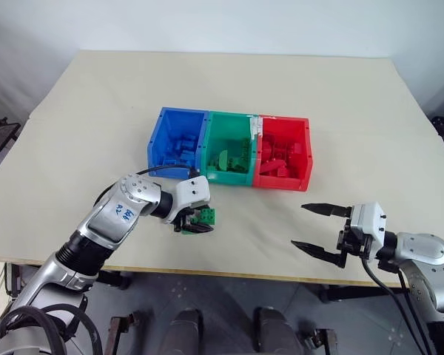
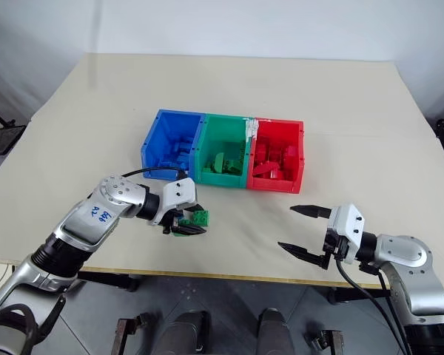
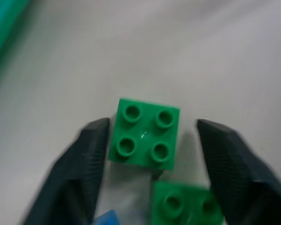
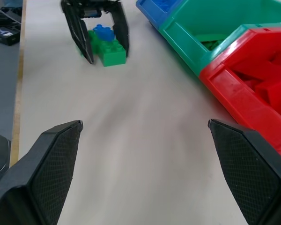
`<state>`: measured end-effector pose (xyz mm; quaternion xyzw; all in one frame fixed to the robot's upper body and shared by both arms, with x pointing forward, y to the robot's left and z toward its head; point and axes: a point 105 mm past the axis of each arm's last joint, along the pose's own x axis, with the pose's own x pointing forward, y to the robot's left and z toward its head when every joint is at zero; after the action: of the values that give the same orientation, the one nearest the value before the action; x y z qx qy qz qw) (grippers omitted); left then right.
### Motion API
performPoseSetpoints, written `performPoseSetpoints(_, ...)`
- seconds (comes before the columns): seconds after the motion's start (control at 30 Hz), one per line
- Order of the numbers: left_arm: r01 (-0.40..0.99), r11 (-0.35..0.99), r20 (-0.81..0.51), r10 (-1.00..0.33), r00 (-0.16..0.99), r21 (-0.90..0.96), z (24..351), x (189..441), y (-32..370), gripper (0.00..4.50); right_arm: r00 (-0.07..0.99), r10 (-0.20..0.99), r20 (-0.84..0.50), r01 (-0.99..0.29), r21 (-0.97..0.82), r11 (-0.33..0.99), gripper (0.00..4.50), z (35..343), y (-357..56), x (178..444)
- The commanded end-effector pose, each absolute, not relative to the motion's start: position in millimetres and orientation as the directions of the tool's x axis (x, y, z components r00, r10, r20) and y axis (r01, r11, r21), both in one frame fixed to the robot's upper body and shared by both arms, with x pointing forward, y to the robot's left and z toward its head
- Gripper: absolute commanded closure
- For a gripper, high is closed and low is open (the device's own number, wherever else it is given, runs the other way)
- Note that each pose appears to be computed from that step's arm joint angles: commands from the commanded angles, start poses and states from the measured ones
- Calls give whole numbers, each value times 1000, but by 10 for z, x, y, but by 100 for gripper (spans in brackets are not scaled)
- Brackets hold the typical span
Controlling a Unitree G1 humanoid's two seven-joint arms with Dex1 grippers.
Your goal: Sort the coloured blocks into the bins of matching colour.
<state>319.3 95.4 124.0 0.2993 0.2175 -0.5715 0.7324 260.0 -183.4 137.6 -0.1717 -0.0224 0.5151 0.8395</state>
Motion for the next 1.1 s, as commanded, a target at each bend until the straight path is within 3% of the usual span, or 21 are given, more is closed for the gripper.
performPoseSetpoints(0.03, 968, 148, -659, -711, 245, 201, 1274, 3192, 932, 292, 473, 875, -105, -838, -361, 410, 0, 1535, -1816, 2610)
performPoseSetpoints(0.17, 962, 147, -593, -763, 258, 229, 1387, 3225, 865, 304, 500, 861, -96, -823, -362, 438, 0, 1552, -1854, 2616)
performPoseSetpoints(0.3, 947, 181, -427, -859, 284, 265, 1698, 3277, 757, 304, 562, 826, -41, -785, -341, 517, 0, 1607, -1937, 2600)
performPoseSetpoints(0.47, 839, 408, -141, -865, 481, 359, 2290, 3646, 712, 304, 692, 711, 122, -660, -293, 692, 0, 1796, -2111, 2561)
performPoseSetpoints(0.57, 768, 504, -34, -828, 560, 396, 2523, 3873, 677, 304, 735, 663, 141, -608, -295, 737, 0, 1816, -2182, 2545)
performPoseSetpoints(0.67, 754, 521, -16, -819, 574, 400, 2535, 3994, 648, 304, 744, 653, 139, -598, -296, 745, 0, 1810, -2193, 2527)
performPoseSetpoints(0.77, 809, 487, 9, -858, 513, 330, 2395, 4071, 550, 304, 743, 656, 134, -598, -305, 741, 0, 1810, -2170, 2510)
performPoseSetpoints(0.93, 827, 479, 57, -873, 485, 295, 2377, 4094, 531, 146, 731, 671, 123, -613, -314, 725, 0, 1814, -2124, 2486)
performPoseSetpoints(1.1, 791, 477, 102, -873, 477, 384, 2377, 3977, 757, 6, 691, 714, 111, -657, -316, 685, 0, 1815, -2005, 2533)
